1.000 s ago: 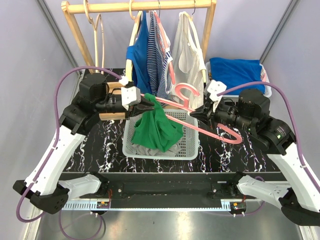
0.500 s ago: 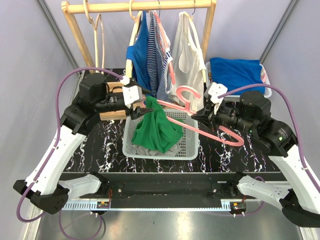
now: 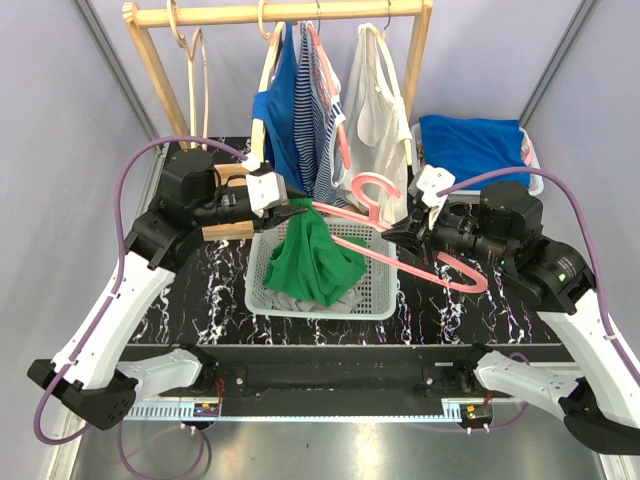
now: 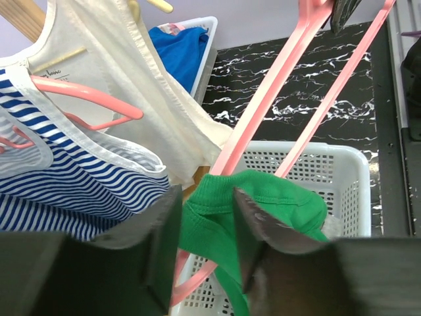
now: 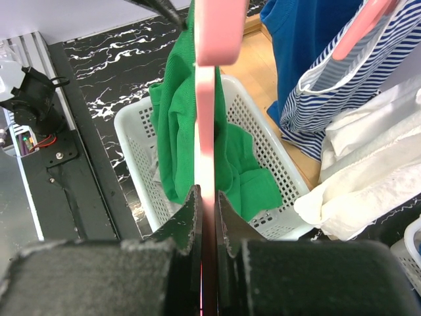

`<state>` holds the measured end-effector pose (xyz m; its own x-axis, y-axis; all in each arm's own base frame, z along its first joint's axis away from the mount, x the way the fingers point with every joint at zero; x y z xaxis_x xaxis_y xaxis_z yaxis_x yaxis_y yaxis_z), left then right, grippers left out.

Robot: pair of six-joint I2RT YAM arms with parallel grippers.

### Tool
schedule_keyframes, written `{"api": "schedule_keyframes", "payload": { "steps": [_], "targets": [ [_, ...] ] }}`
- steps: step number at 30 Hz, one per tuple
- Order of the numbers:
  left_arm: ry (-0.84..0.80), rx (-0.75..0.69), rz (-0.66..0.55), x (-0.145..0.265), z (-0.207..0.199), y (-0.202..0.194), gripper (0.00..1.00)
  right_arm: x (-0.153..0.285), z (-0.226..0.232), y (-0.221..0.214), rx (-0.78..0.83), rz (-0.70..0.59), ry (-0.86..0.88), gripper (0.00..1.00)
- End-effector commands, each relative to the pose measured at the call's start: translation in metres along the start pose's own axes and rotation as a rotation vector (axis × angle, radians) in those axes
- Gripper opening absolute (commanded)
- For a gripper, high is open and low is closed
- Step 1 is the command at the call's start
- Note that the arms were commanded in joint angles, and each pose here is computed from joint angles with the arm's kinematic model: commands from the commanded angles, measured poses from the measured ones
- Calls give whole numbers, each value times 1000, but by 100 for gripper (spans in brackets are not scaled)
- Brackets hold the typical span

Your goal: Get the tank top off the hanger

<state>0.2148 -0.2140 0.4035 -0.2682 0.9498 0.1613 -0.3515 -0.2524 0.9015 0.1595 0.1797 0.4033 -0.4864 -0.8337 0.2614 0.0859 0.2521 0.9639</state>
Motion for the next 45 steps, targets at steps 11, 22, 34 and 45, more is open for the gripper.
{"api": "schedule_keyframes", "payload": {
  "steps": [11, 22, 34, 45],
  "targets": [
    [-6, -45, -34, 2, 2, 11, 12, 16, 3, 33, 24, -120, -2, 0],
    [140, -68, 87, 17, 21, -6, 0, 33, -1, 25, 27, -106, -82, 0],
    [282, 12, 265, 26, 42, -58, 0, 97, 3, 27, 30, -140, -222, 0],
    [-67, 140, 26, -21, -16, 2, 62, 98, 3, 32, 36, -165, -227, 0]
  ]
}}
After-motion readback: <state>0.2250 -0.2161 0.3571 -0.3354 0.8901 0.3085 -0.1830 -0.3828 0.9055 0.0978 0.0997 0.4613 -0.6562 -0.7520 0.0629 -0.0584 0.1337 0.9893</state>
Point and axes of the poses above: each gripper's point midway between its finger pads, its own x axis back along the fingers, its own z axis along the line the jaws close on, y = z × x, the point moved 4 cm from there along x, back along the fingers, and after that the axes turned 2 degrees about -x, right-handed, at the moved point
